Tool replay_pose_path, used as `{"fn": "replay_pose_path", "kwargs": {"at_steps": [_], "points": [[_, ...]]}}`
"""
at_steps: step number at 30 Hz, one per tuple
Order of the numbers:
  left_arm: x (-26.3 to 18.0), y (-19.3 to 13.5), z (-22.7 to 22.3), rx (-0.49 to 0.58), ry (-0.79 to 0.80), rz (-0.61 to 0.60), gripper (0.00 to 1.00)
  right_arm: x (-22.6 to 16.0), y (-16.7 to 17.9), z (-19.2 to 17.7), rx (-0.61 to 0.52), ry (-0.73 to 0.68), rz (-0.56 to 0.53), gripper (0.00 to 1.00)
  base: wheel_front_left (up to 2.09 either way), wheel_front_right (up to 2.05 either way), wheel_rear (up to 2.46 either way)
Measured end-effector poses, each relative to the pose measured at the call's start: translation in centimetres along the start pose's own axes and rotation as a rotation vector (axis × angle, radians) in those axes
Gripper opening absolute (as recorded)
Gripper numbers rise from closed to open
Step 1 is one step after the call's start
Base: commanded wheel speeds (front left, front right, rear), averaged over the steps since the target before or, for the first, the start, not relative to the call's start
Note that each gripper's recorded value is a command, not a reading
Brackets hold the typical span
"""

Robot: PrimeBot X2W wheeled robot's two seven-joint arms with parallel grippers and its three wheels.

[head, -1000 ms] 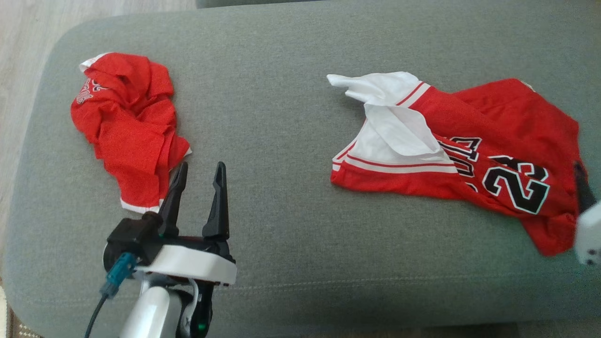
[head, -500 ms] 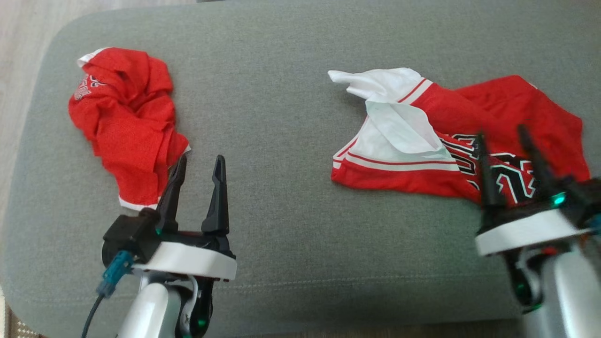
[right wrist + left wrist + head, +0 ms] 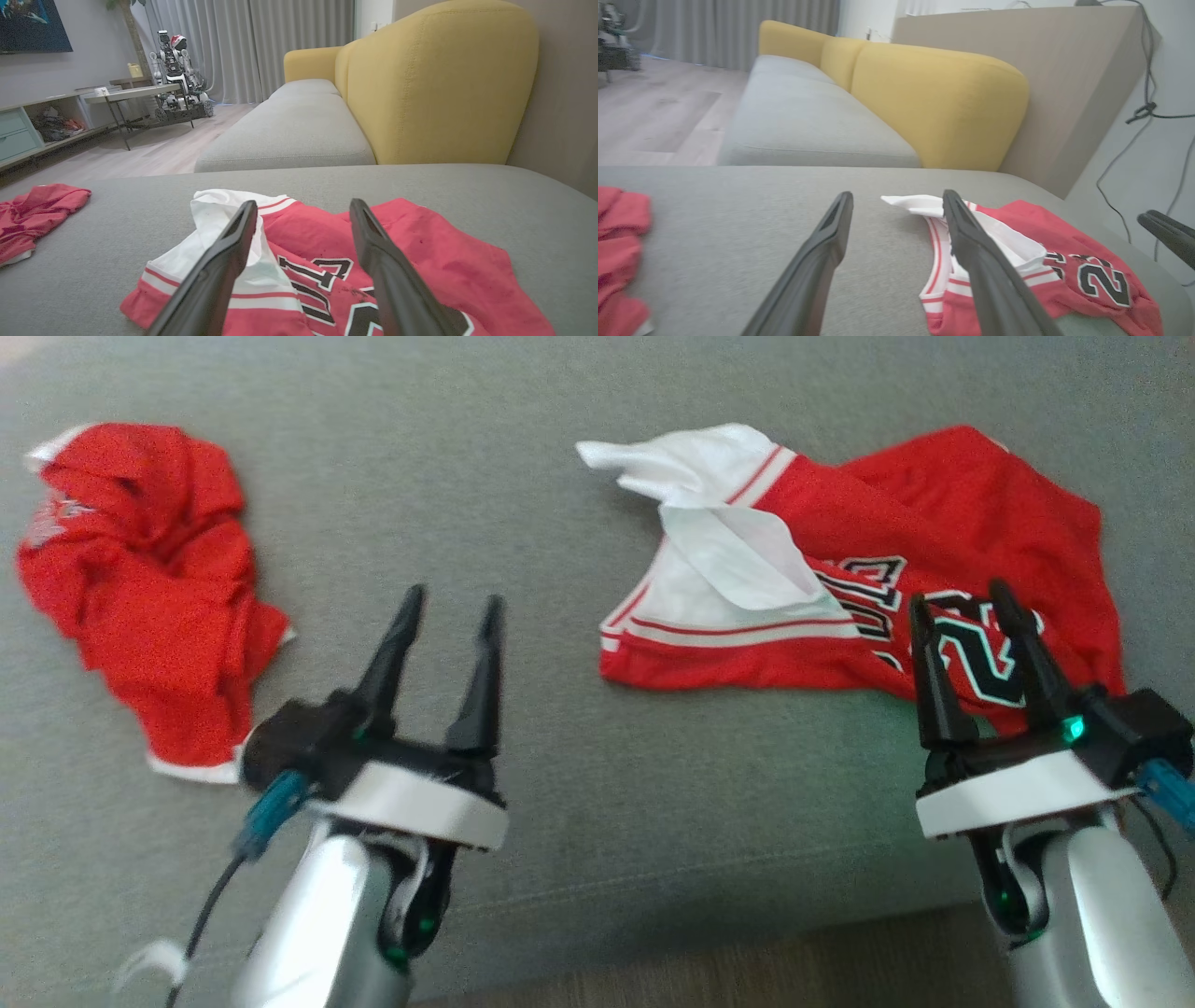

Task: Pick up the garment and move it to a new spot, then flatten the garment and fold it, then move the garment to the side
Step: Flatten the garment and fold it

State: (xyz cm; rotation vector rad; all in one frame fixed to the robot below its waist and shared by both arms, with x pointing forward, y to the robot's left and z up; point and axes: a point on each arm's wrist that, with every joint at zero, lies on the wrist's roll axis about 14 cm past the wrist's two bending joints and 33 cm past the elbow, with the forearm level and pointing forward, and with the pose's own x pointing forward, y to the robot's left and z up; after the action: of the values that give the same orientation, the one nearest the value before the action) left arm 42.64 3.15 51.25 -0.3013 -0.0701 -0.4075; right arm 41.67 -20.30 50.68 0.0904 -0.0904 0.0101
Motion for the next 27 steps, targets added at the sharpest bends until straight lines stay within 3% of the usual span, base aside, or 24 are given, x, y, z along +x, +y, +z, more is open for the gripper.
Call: {"fn": "replay_pose_path", "kwargs": {"at_steps": [11, 19, 27], "points": [[6.5, -7.1, -7.0, 0.104, 0.16, -0.337, 1.0, -1.0, -4.2, 0.0, -0.049, 0.008, -0.12, 1.0, 0.0, 0.0, 0.0], [9.5, -7.6, -11.3, 0.113, 0.269, -0.366, 1.0, -2.1, -6.9, -0.1, -0.076, 0.028, -0.203, 1.0, 0.0, 0.0, 0.0], [11.3, -7.6, -11.6, 0.104, 0.284, -0.363, 1.0, -2.7, -7.6, -0.1, -0.085, 0.036, -0.227, 1.0, 0.0, 0.0, 0.0]]}}
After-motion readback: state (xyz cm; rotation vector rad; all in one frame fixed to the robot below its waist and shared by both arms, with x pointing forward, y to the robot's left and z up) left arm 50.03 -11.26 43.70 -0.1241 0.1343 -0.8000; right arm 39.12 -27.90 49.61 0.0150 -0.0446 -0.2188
